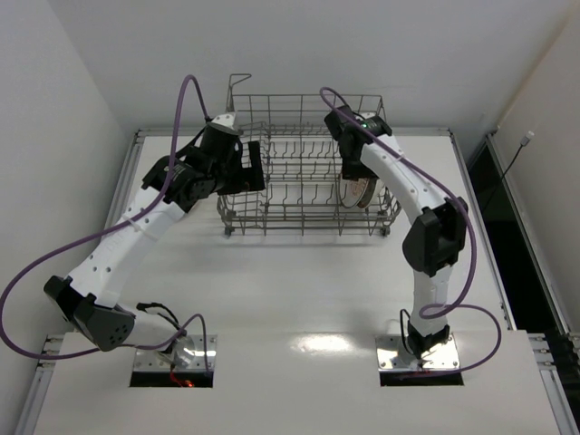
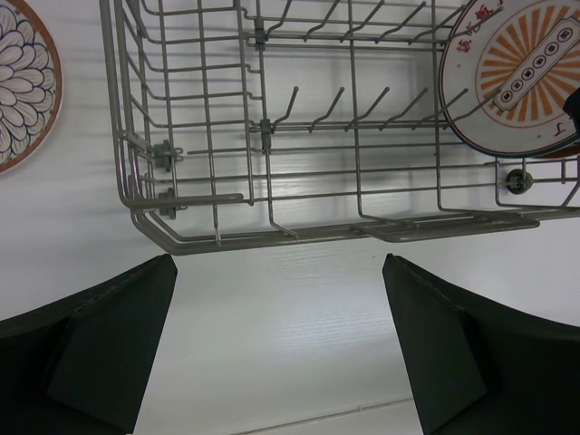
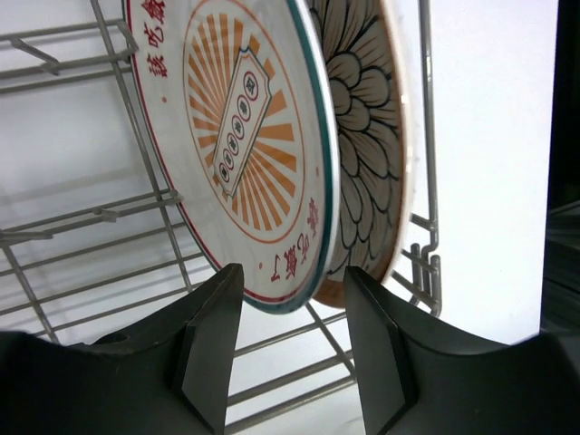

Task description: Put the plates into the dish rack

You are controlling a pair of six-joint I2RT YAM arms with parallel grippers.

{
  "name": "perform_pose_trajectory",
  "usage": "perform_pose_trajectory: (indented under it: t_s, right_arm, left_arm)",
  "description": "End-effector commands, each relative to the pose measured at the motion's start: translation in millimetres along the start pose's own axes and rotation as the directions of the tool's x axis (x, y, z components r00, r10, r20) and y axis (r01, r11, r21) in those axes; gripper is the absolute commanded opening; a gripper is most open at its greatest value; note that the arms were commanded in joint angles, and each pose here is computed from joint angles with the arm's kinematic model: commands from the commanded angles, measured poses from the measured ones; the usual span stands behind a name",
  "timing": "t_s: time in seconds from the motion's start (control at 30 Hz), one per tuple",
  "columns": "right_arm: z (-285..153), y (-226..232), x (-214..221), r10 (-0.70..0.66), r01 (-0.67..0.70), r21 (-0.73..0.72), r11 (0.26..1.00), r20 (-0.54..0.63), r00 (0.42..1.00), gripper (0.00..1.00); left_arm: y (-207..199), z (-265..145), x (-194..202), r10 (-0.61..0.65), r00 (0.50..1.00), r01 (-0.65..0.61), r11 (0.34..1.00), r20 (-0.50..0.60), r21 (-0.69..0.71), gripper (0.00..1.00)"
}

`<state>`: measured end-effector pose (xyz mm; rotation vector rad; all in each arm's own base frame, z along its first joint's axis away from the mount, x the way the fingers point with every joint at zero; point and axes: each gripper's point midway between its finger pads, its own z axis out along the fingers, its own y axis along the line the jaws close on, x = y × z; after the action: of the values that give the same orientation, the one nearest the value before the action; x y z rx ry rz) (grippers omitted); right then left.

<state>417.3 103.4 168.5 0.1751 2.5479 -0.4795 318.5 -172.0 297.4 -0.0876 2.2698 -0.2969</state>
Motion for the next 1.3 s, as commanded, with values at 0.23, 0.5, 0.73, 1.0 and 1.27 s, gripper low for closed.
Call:
perform_pose_trajectory:
  t_s: [0.23, 0.5, 0.73, 1.0, 1.27]
  right_arm:
    - [-46, -24, -33, 0.054, -0.053, -0.015, 0.998, 0.089, 0.995, 0.47]
    - [-92, -21, -61, 0.135, -0.106, -0.159, 0.982, 0.180, 0.974, 0.47]
    - [-141, 9, -76, 0.148, -0.003, -0.439, 0.898, 0.298, 0.943, 0.51]
    - [-168, 27, -73, 0.140, 0.104, -0.592, 0.799, 0.353, 0.925, 0.55]
    - [-172, 41, -54, 0.086, 0.200, -0.670, 0.715, 0.368, 0.926, 0.56]
  left_arm:
    - [-4, -15, -7, -0.004, 0.999, 0.002, 0.999, 0.045, 0.034, 1.00]
    - [4, -14, -2, -0.010, 0.999, 0.009, 1.000, 0.045, 0.010, 1.00]
    - [14, -12, -5, -0.019, 0.997, 0.022, 0.999, 0.071, -0.049, 1.00]
    - [63, -16, -55, -0.303, 0.928, 0.328, 0.940, 0.216, -0.094, 1.00]
    - [153, -8, -67, -0.627, 0.702, 0.672, 0.740, 0.339, -0.023, 1.00]
